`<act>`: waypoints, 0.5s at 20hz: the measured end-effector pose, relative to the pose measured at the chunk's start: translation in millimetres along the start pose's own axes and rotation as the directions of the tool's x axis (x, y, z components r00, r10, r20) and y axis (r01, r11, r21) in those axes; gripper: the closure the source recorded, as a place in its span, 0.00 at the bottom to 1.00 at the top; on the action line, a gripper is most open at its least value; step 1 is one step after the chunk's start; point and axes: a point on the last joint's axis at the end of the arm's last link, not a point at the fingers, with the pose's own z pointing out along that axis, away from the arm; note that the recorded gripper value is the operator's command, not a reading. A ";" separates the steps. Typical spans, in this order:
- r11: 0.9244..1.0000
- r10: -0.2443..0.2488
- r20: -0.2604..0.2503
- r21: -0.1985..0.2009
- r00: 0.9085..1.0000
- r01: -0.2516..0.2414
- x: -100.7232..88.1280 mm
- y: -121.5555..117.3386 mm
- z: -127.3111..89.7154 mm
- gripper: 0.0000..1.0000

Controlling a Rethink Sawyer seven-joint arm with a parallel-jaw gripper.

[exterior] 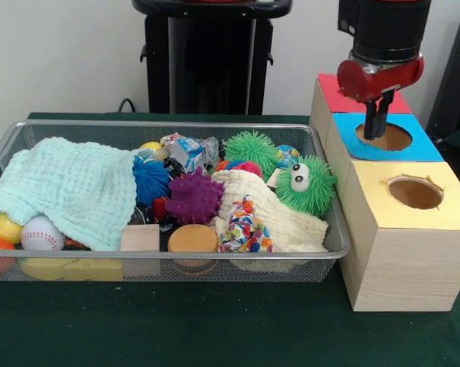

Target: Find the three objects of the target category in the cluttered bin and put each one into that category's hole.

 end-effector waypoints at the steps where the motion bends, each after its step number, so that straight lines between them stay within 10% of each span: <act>1: 1.000 -0.011 0.019 0.000 1.000 0.011 4.2 8.0 -1.8 1.00; 10: 0.994 -0.109 0.015 -0.010 0.994 0.110 68.2 74.6 -10.1 1.00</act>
